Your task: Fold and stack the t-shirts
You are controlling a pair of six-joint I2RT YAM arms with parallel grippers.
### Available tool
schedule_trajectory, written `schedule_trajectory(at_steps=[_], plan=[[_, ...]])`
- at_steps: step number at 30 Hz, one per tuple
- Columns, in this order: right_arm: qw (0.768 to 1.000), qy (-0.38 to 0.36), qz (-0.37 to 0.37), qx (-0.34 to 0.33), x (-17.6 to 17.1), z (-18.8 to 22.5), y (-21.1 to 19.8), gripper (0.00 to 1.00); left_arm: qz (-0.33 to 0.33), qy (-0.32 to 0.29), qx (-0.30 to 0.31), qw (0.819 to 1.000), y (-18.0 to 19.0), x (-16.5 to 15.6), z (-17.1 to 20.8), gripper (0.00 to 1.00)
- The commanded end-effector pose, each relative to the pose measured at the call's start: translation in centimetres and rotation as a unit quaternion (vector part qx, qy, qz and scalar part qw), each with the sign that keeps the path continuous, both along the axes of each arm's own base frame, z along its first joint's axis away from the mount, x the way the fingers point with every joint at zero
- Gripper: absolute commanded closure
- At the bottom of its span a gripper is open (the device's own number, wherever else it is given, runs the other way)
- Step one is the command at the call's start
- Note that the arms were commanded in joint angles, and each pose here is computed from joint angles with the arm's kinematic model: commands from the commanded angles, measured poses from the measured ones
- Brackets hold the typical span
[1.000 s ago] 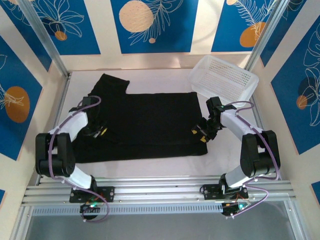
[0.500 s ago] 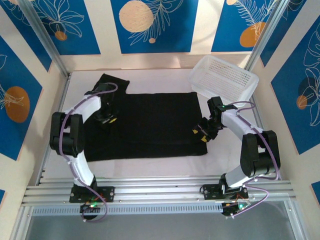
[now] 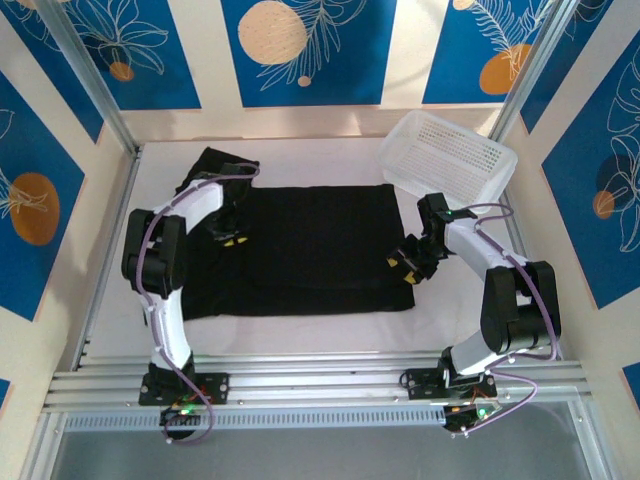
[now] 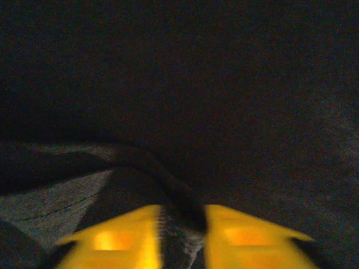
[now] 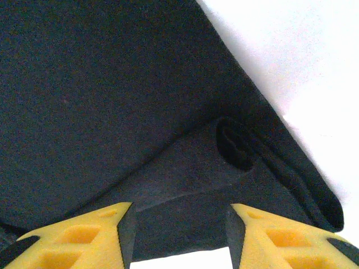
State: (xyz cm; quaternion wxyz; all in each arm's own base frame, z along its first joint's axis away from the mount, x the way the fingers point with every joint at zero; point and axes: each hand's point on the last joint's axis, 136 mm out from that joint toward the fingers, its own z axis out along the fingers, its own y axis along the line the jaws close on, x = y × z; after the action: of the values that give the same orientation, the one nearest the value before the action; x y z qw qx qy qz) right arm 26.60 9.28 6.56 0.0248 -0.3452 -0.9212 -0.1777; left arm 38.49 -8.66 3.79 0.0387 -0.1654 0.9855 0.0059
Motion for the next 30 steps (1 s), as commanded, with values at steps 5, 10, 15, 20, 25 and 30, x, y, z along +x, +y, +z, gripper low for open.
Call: schedule_trajectory(at_steps=[5, 10, 15, 20, 25, 30], plan=[[1.000, 0.008, -0.025, -0.002, 0.2, 0.0, -0.3, 0.51, -0.002, -0.043, 0.080, 0.996, 2.6, -1.5, 5.5, 0.34], [0.998, 0.036, -0.057, 0.006, 0.1, -1.2, 0.0, 0.51, 0.055, -0.044, 0.041, 0.997, 4.3, -5.5, 6.2, 0.36], [0.993, 0.069, -0.095, 0.008, -1.1, -1.6, 0.1, 0.47, 0.105, -0.029, -0.021, 0.994, 4.9, -9.6, 4.8, 0.42], [0.989, 0.076, -0.125, 0.022, -1.4, -1.4, 0.7, 0.43, 0.131, -0.021, -0.079, 0.988, 3.3, -12.0, 3.2, 0.48], [0.983, 0.099, -0.147, 0.040, -1.0, -2.2, 1.7, 0.42, 0.154, -0.010, -0.107, 0.982, 2.6, -13.7, 1.6, 0.52], [0.978, 0.121, -0.168, 0.041, -0.6, -2.6, 2.1, 0.40, 0.149, -0.005, -0.101, 0.984, 2.8, -14.3, 1.2, 0.52]])
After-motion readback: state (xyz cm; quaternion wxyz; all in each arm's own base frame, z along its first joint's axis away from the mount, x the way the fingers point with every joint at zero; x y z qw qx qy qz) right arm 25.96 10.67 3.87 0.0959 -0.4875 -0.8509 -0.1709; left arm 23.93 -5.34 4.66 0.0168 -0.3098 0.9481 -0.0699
